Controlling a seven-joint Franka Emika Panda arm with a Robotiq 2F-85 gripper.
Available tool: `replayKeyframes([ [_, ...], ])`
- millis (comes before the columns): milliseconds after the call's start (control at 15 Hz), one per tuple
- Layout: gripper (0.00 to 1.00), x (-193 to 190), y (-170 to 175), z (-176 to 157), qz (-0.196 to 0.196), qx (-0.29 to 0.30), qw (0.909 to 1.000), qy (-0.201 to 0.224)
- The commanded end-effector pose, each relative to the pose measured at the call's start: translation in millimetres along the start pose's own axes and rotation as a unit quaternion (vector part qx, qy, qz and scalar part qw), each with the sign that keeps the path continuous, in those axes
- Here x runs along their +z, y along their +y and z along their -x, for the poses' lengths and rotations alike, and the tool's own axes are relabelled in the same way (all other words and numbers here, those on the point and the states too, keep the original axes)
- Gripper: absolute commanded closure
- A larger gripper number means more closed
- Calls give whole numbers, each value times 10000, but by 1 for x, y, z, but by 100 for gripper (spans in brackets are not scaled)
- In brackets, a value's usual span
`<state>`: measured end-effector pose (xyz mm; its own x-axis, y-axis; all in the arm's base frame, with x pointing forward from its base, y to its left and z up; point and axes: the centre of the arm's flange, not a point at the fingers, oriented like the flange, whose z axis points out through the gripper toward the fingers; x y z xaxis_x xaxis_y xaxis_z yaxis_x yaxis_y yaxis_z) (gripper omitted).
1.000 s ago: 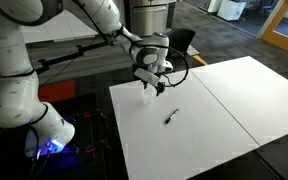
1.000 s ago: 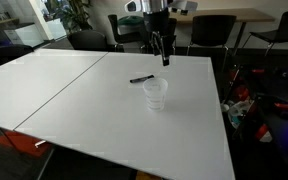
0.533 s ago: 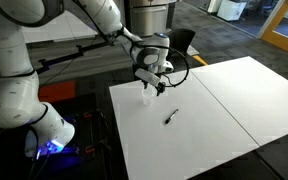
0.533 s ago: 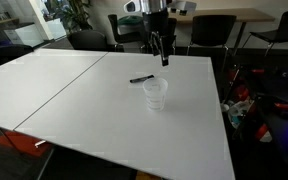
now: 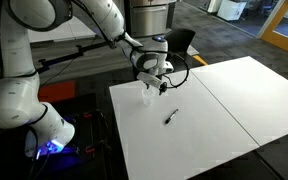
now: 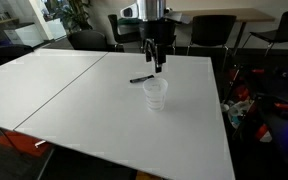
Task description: Move the cup to the right, put the marker in the cup and then remove it and put it back on the table
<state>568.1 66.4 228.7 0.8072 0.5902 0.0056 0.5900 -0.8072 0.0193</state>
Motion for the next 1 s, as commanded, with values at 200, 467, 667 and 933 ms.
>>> replayKeyframes([
  [200, 0, 32, 2, -9, 46, -223, 9996, 168],
  [467, 0, 52, 5, -17, 18, -299, 9994, 178],
  [667, 0, 67, 4, -25, -61, -337, 9994, 108],
  [933, 41, 79, 3, -33, -51, -421, 9991, 58],
])
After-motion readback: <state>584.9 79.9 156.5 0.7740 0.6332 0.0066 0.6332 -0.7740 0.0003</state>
